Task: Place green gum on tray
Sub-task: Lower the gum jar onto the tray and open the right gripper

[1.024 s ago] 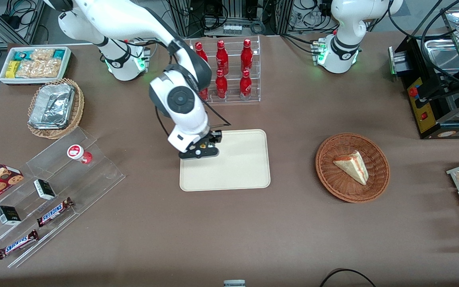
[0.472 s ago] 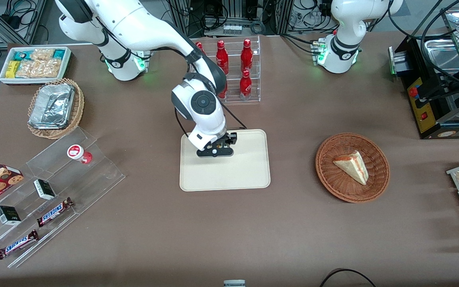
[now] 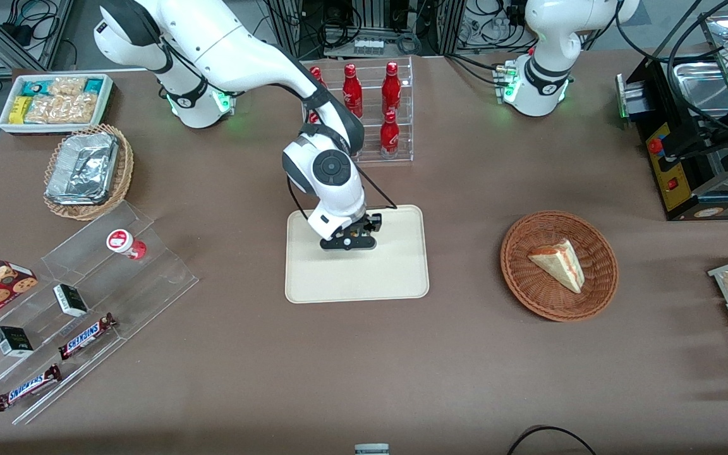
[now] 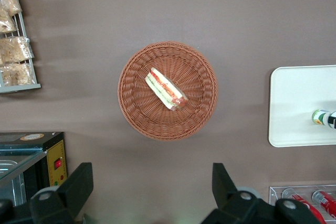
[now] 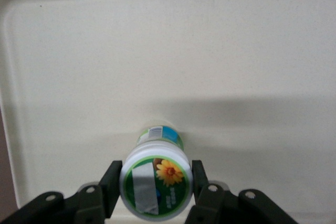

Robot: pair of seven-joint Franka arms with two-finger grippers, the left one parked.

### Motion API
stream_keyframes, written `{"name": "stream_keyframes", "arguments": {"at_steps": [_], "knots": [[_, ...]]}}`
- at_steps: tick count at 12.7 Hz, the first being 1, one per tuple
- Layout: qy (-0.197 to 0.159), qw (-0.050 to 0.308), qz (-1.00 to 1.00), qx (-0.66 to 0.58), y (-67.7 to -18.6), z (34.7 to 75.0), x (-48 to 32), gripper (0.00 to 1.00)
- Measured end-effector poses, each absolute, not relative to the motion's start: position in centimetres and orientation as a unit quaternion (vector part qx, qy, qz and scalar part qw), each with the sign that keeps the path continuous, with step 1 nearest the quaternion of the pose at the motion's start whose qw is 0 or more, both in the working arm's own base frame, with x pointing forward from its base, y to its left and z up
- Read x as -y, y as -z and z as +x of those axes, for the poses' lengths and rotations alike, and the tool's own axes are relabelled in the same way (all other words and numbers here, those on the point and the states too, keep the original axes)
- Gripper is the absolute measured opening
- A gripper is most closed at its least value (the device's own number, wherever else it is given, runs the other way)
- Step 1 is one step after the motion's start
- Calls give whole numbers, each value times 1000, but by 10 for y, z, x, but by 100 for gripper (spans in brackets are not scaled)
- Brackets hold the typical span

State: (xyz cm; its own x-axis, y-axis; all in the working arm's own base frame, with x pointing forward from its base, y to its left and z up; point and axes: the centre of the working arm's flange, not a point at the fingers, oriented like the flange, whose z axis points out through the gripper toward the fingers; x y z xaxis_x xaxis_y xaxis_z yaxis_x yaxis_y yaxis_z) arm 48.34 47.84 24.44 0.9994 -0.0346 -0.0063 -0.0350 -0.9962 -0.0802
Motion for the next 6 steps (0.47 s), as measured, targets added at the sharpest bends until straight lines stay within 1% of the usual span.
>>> {"name": "stream_keyframes", "arguments": {"at_steps": [2,3,6], "knots": [[-2,40,-999,-18,-244,483,-478,59],[-3,40,-999,-18,-244,483,-478,65],[-2,37,-999,-22,-242,487,-473,96]]}}
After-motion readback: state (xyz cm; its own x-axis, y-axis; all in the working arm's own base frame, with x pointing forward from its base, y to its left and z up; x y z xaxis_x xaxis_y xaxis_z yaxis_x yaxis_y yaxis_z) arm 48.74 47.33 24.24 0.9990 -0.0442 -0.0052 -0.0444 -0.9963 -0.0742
